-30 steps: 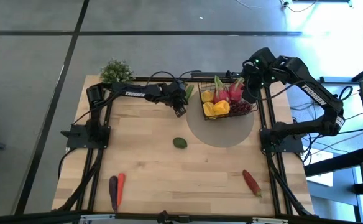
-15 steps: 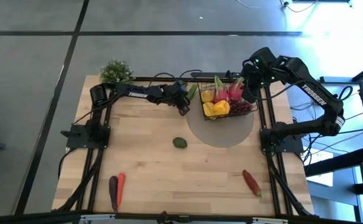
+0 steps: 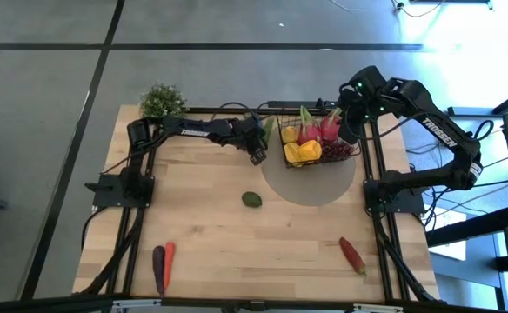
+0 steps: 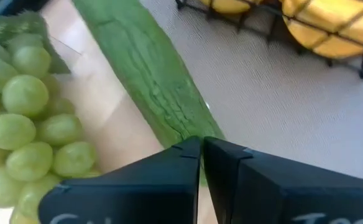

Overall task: Build produce basket
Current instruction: Put the cucumber into the wire basket

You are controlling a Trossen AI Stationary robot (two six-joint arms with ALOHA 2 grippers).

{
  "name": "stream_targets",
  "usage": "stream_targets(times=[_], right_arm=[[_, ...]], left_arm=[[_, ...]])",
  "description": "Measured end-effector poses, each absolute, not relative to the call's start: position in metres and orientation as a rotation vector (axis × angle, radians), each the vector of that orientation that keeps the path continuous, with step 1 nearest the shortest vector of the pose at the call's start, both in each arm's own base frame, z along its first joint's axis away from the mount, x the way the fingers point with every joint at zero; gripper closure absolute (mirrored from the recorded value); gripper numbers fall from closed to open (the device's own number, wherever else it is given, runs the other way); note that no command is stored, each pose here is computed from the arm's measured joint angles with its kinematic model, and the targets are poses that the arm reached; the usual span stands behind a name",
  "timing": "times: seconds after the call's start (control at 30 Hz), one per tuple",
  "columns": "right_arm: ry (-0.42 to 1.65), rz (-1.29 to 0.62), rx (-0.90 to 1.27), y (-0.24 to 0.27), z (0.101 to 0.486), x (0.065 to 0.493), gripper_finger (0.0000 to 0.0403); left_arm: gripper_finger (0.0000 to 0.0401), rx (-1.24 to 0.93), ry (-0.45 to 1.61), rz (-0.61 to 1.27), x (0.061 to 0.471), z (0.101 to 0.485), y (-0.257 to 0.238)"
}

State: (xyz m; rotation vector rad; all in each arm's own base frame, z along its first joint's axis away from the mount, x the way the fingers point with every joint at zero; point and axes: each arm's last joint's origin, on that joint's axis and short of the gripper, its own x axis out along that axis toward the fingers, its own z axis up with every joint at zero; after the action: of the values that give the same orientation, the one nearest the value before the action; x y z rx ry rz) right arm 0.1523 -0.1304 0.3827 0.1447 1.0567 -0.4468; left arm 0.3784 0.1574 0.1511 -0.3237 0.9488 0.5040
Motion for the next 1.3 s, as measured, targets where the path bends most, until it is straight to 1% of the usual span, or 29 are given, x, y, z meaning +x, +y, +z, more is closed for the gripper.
stream_targets(times=[0.3, 0.53, 0.7, 0.9, 1.07, 1.3], right_arm=[[1.057, -0.447, 0.145, -0.13, 0.383, 0.152, 0.0279], [1.057, -0.447, 0.145, -0.13, 0.383, 0.152, 0.0279], [1.058, -0.444, 0.141, -0.13, 0.383, 0.152, 0.0279], [1.058, -0.443, 0.141, -0.13, 0.383, 0.152, 0.0279], [1.059, -0.439, 0.135, -0.13, 0.383, 0.152, 0.0279], [1.035, -0.29, 0.094, -0.127, 0.382, 0.154, 0.0288]], left_arm=[[0.0401, -0.305, 1.163, 0.407, 0.376, 0.164, 0.142], [0.0401, -0.35, 1.321, 0.2, 0.373, 0.17, 0.115], [0.0401, -0.307, 1.447, 0.064, 0.371, 0.175, 0.089], [0.0401, -0.253, 1.513, -0.117, 0.371, 0.175, 0.056], [0.0401, -0.178, 1.514, -0.093, 0.374, 0.178, 0.042], [0.0401, -0.145, 1.472, 0.003, 0.371, 0.216, 0.037]])
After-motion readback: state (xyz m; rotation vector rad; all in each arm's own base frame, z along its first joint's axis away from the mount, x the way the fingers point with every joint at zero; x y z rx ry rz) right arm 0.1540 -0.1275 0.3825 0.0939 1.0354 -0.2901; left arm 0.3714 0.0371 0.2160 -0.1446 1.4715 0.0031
